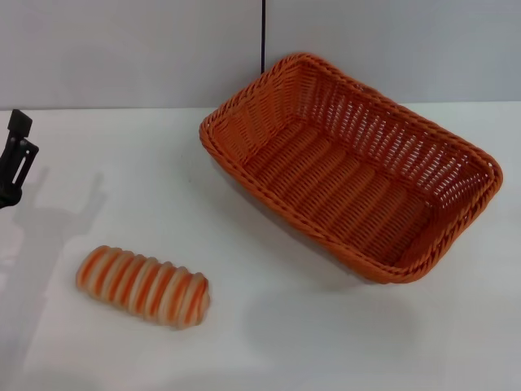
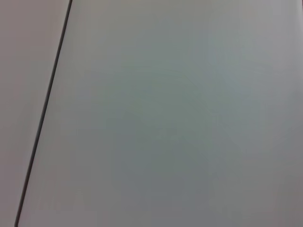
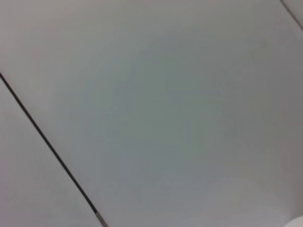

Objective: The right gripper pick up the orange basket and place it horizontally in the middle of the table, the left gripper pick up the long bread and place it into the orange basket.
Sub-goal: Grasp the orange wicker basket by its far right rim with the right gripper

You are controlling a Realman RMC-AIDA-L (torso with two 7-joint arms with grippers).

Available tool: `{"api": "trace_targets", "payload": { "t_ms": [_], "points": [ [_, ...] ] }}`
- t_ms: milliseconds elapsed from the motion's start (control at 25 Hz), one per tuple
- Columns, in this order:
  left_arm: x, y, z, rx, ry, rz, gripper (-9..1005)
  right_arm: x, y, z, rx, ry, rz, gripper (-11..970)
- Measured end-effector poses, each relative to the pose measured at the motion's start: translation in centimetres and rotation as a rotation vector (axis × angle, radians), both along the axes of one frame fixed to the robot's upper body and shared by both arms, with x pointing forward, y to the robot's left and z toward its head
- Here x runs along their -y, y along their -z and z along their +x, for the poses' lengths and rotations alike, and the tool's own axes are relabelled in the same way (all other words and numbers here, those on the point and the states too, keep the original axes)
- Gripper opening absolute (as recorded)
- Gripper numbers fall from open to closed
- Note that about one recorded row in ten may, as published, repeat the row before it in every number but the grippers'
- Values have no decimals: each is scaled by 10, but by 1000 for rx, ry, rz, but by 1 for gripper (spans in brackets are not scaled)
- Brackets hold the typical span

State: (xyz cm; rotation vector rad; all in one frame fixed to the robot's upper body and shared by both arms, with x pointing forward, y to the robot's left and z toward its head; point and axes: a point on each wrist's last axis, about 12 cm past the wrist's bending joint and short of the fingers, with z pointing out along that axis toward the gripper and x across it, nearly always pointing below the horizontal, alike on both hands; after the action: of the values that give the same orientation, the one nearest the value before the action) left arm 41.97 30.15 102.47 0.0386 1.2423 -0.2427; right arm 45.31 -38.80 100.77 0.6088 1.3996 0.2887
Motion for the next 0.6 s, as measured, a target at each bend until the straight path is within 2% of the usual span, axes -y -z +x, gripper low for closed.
{"api": "trace_targets", "payload": {
  "t_ms": [280, 480, 600],
  "points": [
    [4, -2, 8, 10, 22, 3, 858, -1, 0, 6, -11, 13, 8, 500],
    [5, -5, 15, 19, 39, 13, 857, 0, -8, 11, 32, -23, -23, 500],
    [6, -5, 15, 17, 48, 5, 857, 0, -14, 11, 77, -63, 6, 500]
  ]
}}
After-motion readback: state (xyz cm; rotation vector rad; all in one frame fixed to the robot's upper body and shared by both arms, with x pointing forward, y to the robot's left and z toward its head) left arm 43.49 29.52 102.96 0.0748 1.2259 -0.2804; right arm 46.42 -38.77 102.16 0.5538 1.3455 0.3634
